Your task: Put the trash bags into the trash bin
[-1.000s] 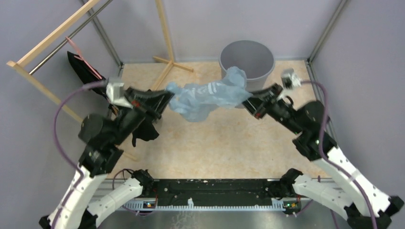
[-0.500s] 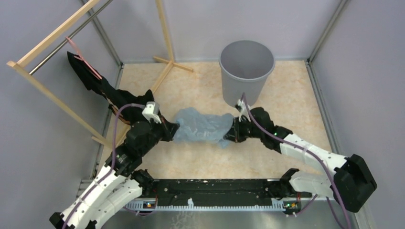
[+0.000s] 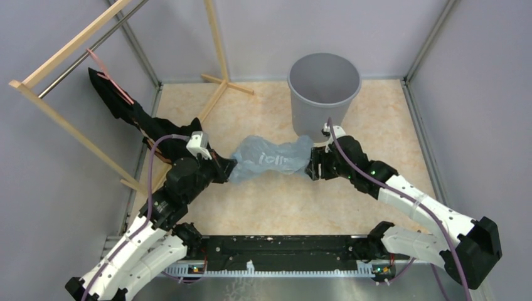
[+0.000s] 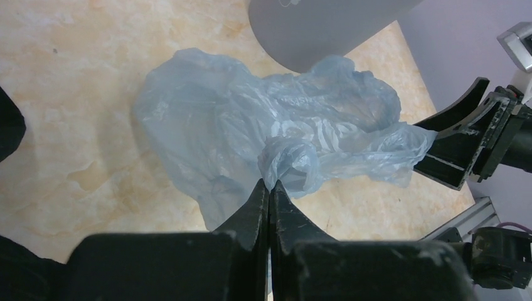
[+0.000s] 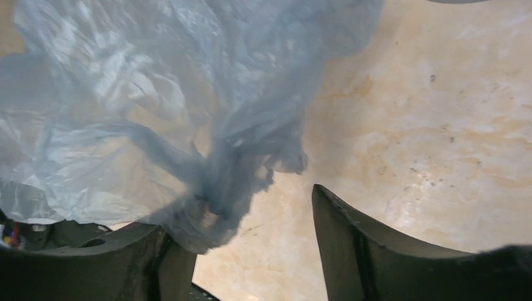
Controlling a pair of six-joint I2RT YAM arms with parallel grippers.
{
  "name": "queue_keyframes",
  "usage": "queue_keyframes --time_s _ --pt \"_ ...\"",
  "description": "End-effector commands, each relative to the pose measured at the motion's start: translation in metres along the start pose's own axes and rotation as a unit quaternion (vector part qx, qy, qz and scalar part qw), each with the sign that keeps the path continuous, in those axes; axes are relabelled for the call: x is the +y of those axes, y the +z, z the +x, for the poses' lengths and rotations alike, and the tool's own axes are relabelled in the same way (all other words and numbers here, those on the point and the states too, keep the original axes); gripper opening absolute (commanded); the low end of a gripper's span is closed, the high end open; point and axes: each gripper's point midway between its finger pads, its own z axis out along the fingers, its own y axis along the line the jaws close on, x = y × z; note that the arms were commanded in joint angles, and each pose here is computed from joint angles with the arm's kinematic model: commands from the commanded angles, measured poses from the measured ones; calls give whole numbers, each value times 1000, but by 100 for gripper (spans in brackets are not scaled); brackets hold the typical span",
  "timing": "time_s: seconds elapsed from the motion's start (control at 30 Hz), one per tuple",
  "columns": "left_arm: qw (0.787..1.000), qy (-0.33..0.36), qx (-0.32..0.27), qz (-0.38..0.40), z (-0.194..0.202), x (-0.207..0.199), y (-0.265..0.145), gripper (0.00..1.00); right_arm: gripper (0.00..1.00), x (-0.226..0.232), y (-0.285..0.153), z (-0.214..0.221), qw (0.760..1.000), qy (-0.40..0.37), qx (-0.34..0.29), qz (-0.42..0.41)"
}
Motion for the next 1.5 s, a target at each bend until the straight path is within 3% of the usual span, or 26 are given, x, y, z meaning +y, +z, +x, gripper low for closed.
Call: queue_keyframes --time_s 0.0,0.17,0.33,0.43,0.63,0.7,0.77,0.8,0.87,0.9,0.97,1.07,1.2,1.3,1.4,1.47 --pt "999 -20 -24 38 -19 -22 -1 0 68 -3 -9 -5 1000 5 -17 25" --pt "997 -31 -38 57 -27 -30 -4 0 77 2 -6 32 999 8 23 26" --pt "996 -35 -44 76 -35 -41 -1 0 84 38 3 49 998 22 20 -52" --pt "994 -36 -36 95 -36 -50 2 0 89 44 15 37 996 53 -25 -67" --pt "994 -36 -23 100 -34 -54 1 0 89 2 26 -8 980 113 -156 43" --pt "995 -35 -26 93 -35 -51 -3 0 85 -7 20 -26 972 121 -194 59" --pt "995 -32 -31 85 -38 -48 -9 0 73 -16 9 -43 965 114 -222 74" --pt "996 -29 -36 77 -40 -45 -11 0 63 -23 3 -50 962 109 -233 86" --pt "997 -21 -50 58 -46 -38 -16 0 25 -37 -9 -62 956 106 -251 111" --pt "997 -11 -58 49 -50 -35 -19 0 12 -43 -14 -65 954 102 -259 117" --pt "996 12 -81 27 -64 -28 -26 0 0 -38 -19 -70 957 80 -266 83" --pt "991 58 -116 -7 -93 -23 -38 0 0 8 -23 -73 969 15 -242 -43" --pt "983 107 -149 -18 -126 -30 -51 0 0 65 -27 -47 970 -31 -147 -191" --pt "983 113 -146 -1 -129 -39 -49 0 0 64 -21 -28 980 -7 -81 -183" --pt "988 95 -108 47 -108 -54 -34 0 1 53 -15 -13 986 27 -57 -157" --pt "990 80 -87 72 -96 -61 -25 0 10 60 -14 2 981 40 -33 -187"
